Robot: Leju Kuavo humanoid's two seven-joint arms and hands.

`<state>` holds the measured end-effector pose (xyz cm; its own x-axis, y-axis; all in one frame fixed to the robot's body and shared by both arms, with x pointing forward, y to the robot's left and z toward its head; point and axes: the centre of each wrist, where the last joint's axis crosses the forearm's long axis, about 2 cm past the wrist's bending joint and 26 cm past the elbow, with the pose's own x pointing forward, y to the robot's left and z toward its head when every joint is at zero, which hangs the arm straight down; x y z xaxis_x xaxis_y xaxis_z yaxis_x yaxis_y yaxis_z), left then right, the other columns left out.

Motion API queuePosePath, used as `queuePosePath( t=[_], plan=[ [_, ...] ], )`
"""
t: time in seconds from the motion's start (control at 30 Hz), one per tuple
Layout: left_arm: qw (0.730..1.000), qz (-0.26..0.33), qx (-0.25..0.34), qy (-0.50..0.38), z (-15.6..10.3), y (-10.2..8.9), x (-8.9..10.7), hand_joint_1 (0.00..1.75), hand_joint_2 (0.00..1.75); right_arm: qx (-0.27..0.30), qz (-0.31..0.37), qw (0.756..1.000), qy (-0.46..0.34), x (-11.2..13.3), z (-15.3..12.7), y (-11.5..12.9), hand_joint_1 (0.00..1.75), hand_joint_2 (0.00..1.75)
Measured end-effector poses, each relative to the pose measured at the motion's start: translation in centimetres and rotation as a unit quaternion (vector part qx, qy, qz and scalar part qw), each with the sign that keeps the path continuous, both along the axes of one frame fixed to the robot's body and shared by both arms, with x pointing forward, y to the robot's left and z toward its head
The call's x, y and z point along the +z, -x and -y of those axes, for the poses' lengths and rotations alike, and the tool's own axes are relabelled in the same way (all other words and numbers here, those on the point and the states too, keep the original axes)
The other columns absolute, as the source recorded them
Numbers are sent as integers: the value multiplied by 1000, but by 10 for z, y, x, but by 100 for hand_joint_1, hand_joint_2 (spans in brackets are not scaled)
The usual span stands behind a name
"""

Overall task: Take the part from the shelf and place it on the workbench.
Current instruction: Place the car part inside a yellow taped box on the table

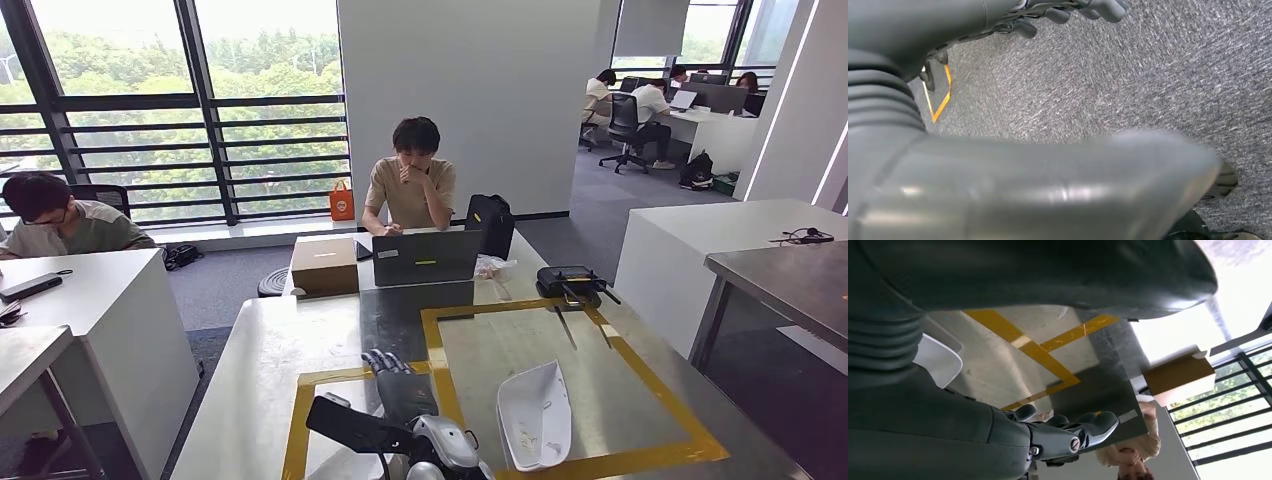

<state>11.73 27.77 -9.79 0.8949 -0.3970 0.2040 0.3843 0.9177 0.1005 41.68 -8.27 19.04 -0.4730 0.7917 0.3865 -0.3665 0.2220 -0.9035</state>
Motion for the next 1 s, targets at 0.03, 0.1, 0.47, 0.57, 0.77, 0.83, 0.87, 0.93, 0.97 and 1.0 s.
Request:
queuePosePath(
  t=[0.03,0.1,0.47,0.57,0.77,0.83,0.87,0.93,0.97,1.0],
  plan=[
    [1000,-1,0,0,0,0,0,0,0,0,1,1000,-2,0,0,0,0,0],
    [1000,-2,1,-1,0,0,0,0,0,-1,4,1000,-6,0,1,0,0,0],
    [1000,-7,-2,-6,-2,0,0,0,0,-5,16,1000,-19,-1,7,-3,0,0],
    [1000,-8,-2,-6,-1,0,0,0,0,-6,17,1000,-21,-2,10,-3,0,0],
    [1000,-10,-2,-7,-1,0,0,0,0,-7,14,1000,-22,-8,16,-2,0,0],
    [1000,-9,-1,-8,-2,0,0,0,0,-4,20,999,-28,-7,15,-3,0,0],
    [1000,-8,0,-9,-2,0,0,0,0,-3,23,999,-31,-6,15,-3,0,0],
    [1000,-8,1,-9,-2,1,0,0,0,0,30,999,-39,-5,15,-3,0,0],
    [1000,-8,2,-9,-2,1,0,0,0,2,33,998,-44,-3,14,-4,0,0],
    [1000,-9,2,-9,-2,1,0,0,0,6,38,998,-50,-2,13,-4,0,0]
  ],
)
